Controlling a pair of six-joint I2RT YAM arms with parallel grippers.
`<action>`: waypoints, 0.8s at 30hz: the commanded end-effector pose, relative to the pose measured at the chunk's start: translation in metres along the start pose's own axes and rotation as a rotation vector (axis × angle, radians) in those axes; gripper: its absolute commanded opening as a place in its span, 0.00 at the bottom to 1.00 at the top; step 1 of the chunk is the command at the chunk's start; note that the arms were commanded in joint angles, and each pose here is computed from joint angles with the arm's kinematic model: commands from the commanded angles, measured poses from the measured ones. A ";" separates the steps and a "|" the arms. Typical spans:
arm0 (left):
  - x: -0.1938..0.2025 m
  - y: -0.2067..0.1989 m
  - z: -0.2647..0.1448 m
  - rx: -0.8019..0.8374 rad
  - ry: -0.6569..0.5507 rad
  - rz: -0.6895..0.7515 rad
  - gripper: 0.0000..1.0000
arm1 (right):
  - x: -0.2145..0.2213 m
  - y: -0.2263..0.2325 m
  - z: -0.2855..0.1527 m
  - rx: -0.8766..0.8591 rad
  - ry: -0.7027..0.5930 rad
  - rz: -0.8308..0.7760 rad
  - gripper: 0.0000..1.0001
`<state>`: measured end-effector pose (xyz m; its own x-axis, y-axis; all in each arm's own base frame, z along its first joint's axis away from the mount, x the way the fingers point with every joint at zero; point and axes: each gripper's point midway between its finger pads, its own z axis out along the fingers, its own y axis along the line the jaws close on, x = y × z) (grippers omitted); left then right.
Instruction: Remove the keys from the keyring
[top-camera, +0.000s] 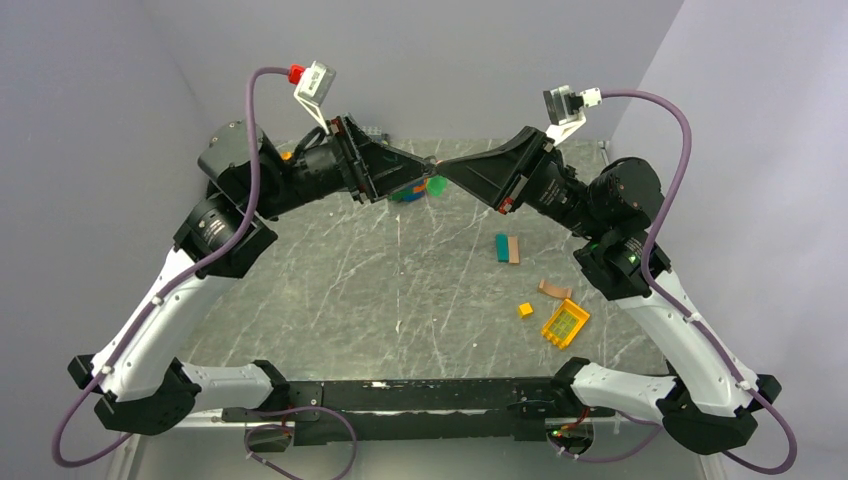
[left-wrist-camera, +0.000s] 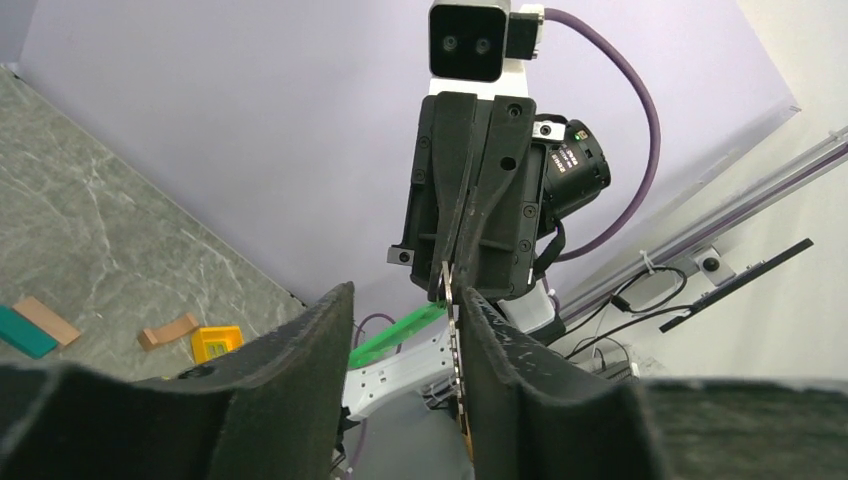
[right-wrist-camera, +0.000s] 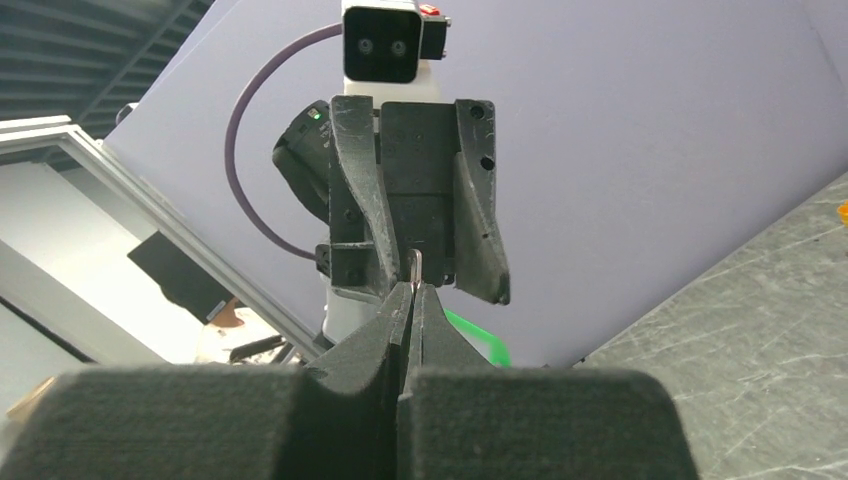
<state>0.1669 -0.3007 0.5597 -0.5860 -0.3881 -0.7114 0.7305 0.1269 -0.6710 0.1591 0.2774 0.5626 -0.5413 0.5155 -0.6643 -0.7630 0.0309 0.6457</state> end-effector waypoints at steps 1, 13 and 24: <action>-0.014 -0.030 -0.003 0.091 -0.034 0.051 0.44 | -0.016 0.026 -0.003 -0.072 -0.046 -0.034 0.00; -0.013 -0.029 0.000 0.096 -0.028 0.061 0.00 | -0.011 0.022 -0.003 -0.058 -0.023 -0.036 0.00; -0.018 -0.033 -0.002 0.098 -0.051 0.068 0.00 | -0.010 0.027 -0.009 -0.066 -0.009 -0.068 0.71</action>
<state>0.1600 -0.3039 0.5700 -0.5752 -0.3841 -0.7222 0.7545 0.0921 -0.6499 0.1553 0.2791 0.5612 -0.5423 0.4932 -0.6803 -0.7736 0.0230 0.6333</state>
